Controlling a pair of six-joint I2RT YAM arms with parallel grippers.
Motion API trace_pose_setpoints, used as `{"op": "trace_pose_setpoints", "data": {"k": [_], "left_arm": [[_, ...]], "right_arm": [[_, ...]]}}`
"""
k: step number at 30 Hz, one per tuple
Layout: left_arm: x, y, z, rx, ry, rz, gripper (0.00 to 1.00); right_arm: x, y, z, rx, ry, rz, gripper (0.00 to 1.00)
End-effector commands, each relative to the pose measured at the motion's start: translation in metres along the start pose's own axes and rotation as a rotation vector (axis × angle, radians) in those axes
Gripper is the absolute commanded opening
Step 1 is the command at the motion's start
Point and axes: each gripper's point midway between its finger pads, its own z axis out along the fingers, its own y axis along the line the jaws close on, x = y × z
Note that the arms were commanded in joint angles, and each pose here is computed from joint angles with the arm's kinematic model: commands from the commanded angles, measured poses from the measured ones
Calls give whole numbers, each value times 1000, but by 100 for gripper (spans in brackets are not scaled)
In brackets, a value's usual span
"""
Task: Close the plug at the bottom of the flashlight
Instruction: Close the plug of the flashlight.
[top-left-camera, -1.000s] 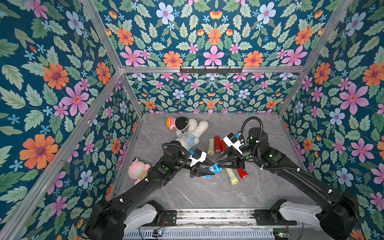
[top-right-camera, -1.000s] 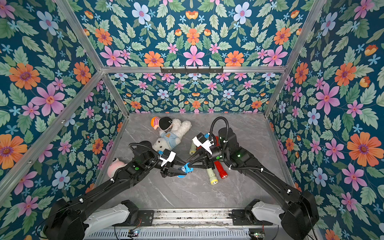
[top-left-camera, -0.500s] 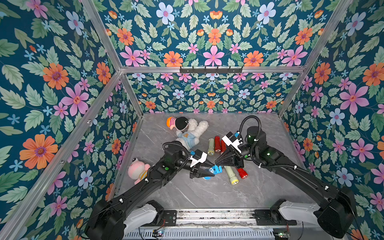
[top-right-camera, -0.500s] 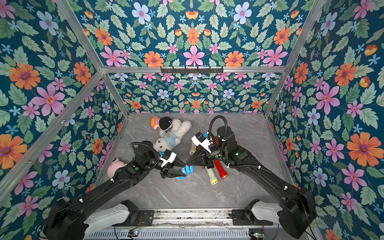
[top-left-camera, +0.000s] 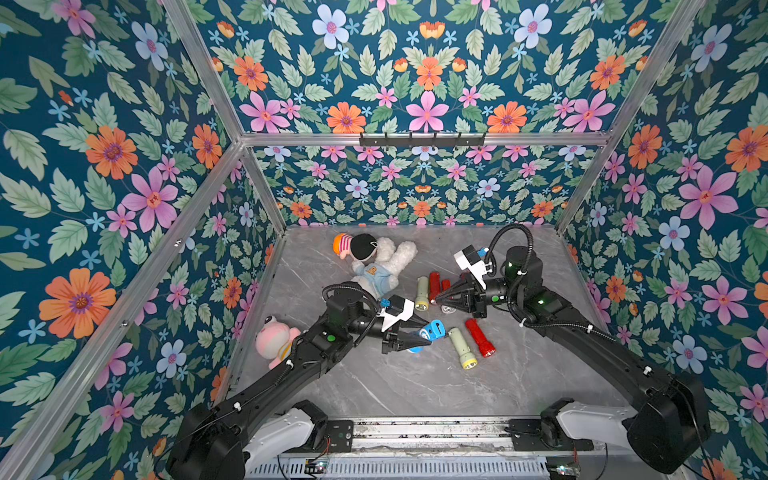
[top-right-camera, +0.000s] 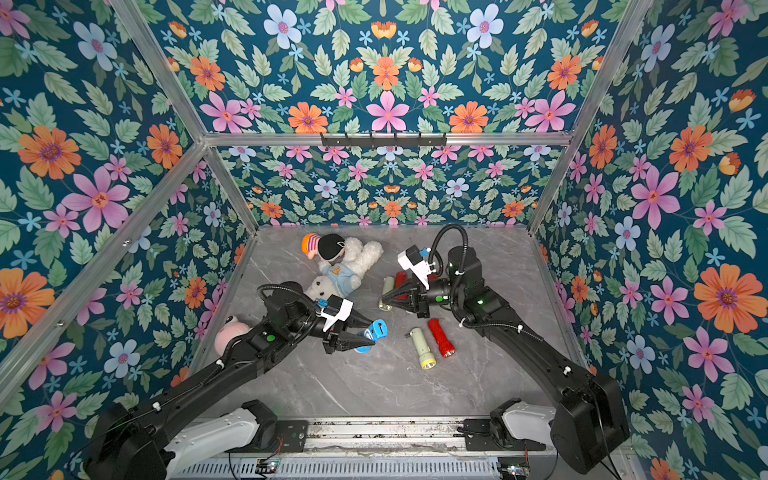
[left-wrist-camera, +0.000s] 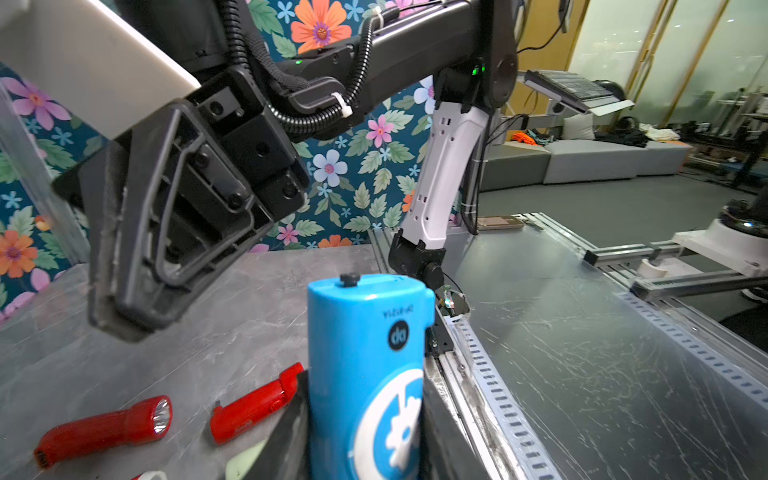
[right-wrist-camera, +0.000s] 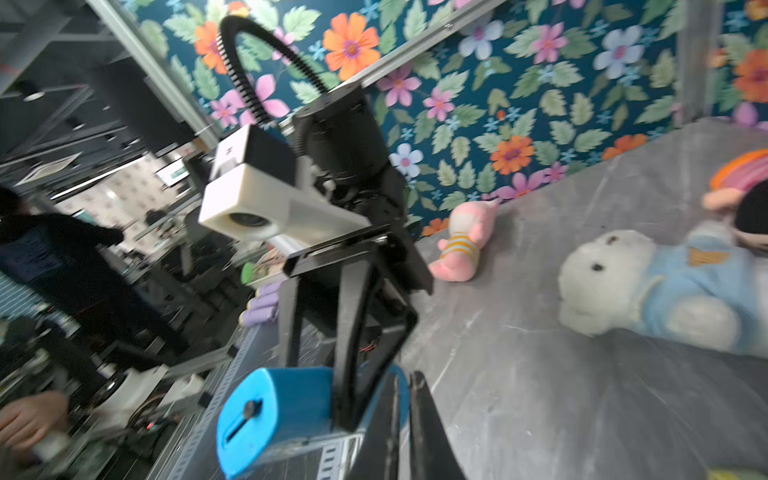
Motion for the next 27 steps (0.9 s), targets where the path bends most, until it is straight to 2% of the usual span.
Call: {"op": "trace_pose_setpoints", "data": {"k": [1, 4, 6, 12, 15, 19, 27], "left_arm": [[-1, 31, -4, -194, 0, -48, 0], [5, 64, -15, -401, -2, -136, 0], [11, 92, -30, -585, -12, -243, 0], [49, 132, -66, -926, 61, -448, 0], [76, 138, -75, -1010, 96, -587, 0], [109, 133, -78, -1062, 128, -755, 0], [153, 112, -64, -1167, 214, -866, 0]], "right_arm": [[-17, -29, -13, 210, -86, -6, 8], [-6, -59, -30, 441, -76, 31, 2], [3, -77, -45, 591, -66, 72, 0], [40, -103, -76, 837, 19, 195, 0], [60, -112, -89, 934, 69, 255, 0], [80, -118, -103, 1019, 111, 305, 1], [95, -116, -116, 1082, 136, 332, 2]]}}
